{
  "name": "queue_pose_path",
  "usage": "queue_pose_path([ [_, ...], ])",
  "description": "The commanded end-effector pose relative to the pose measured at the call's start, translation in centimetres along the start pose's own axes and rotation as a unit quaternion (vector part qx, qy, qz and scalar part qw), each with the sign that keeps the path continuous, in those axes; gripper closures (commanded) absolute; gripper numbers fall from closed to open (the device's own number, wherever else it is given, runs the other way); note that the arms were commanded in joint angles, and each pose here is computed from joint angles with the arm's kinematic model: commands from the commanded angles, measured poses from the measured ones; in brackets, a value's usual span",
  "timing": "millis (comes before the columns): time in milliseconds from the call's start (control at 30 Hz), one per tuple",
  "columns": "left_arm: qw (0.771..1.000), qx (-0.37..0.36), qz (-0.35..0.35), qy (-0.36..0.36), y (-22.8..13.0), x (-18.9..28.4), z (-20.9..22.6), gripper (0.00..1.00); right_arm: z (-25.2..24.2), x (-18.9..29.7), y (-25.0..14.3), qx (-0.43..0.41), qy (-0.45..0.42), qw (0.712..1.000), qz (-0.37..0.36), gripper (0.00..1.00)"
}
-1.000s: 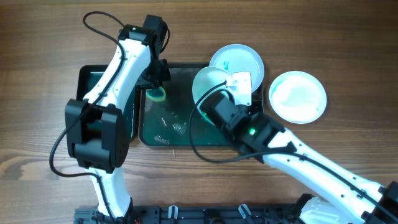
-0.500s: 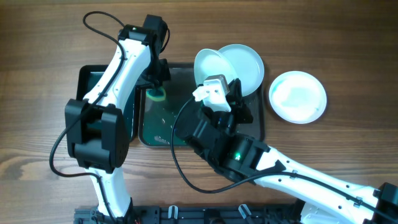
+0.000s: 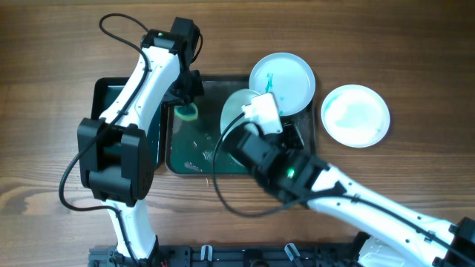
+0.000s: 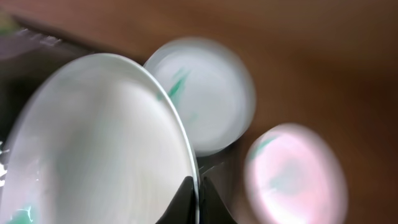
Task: Clean dirty plates on tray and stack at the side
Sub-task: 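Lift the plate with the right gripper and stack it on the first plate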
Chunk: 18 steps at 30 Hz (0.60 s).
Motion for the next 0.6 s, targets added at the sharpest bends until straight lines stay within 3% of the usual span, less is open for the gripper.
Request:
queue_pose_path([
  [0, 1.000, -0.007, -0.004, -0.007, 0.4, 0.2, -0.3, 0.96, 3.0, -0.9, -2.1, -0.152, 0.185, 0.961, 0.140, 0.96],
  [133, 1.000, -0.007, -0.004, -0.007, 0.4, 0.2, -0.3, 0.96, -0.1, -2.4, -1.3, -0.234, 0.266, 0.917, 0.185, 0.96],
  [233, 1.000, -0.007, -0.004, -0.007, 0.4, 0.2, -0.3, 0.96, -5.2, -4.2, -1.0, -0.309, 0.274, 0.891, 0.190, 0.96],
  [400, 1.000, -0.007, -0.006, -0.008, 0.5, 0.2, -0.4, 0.96, -15.6, -7.3, -4.0, -0.408, 0.169, 0.876, 0.194, 0.96],
  [567, 1.000, -0.007, -0.013, -0.011, 0.8, 0.2, -0.6, 0.96, -24.7, -8.4, -11.8, -0.441, -0.055, 0.857, 0.260, 0.96],
])
Point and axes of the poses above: each gripper's point midway between its finger pads, its own x axis back along the fingers, its own z axis along the line the jaws close on, y = z × x, the point moved 1 cm from there along x, back along the fingers, and after that the axes turned 1 degree about -x, right-handed, at the moved point
